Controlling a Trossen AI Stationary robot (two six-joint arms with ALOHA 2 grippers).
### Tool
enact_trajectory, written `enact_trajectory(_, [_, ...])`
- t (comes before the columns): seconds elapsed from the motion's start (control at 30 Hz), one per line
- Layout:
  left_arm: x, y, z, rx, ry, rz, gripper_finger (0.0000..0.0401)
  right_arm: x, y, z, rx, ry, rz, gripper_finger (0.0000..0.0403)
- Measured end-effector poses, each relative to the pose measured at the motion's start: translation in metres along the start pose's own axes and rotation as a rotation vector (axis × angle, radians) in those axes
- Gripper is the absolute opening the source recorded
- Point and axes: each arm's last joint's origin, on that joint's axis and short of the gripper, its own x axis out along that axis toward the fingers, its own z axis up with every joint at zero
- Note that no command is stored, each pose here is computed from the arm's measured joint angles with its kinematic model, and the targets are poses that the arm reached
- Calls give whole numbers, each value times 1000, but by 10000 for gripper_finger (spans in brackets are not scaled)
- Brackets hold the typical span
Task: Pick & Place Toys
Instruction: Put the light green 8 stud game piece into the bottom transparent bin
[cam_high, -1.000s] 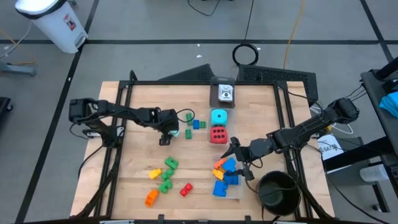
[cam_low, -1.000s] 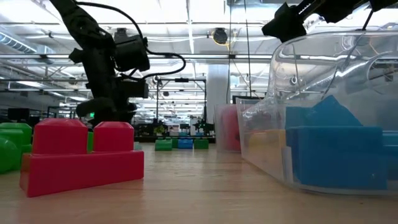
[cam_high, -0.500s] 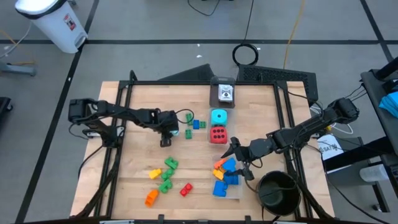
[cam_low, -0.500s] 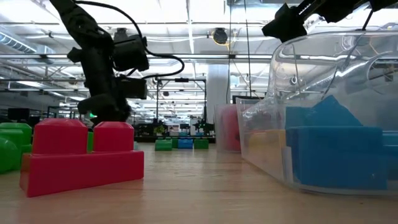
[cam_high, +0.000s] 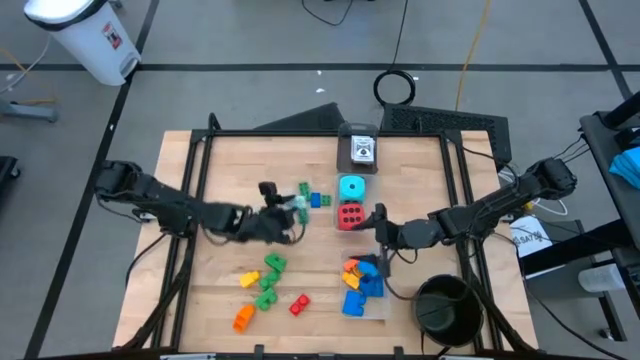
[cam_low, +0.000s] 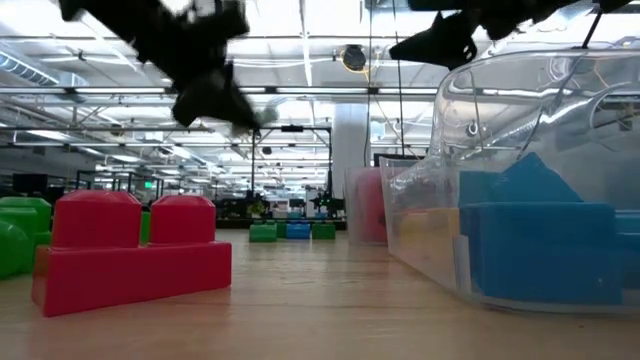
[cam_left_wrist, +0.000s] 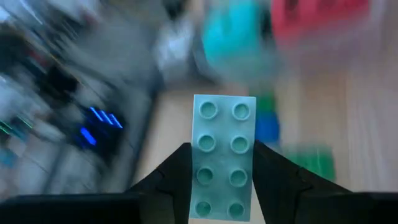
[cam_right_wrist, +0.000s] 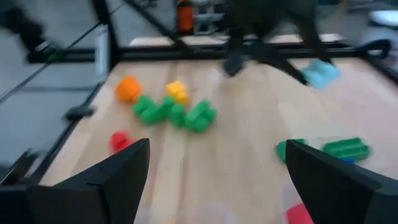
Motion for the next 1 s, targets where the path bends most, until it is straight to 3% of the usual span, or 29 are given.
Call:
enact_trajectory(0.2, [-16,-31,23,116,-167,154,136,21,-10,-3,115,-55,-62,338])
enact_trajectory(0.37, [-16,-48,27,235,-194,183,136,46,-27,-7,209,-138,-110,338])
enact_trajectory(0.57, [-11,-47,27,237,-181,200,136,74,-50,-11,304,-182,-80,338])
enact_trajectory(1.0, [-11,-46,29,211,-198,195,136,115,-80,3,314,-213,-113,326])
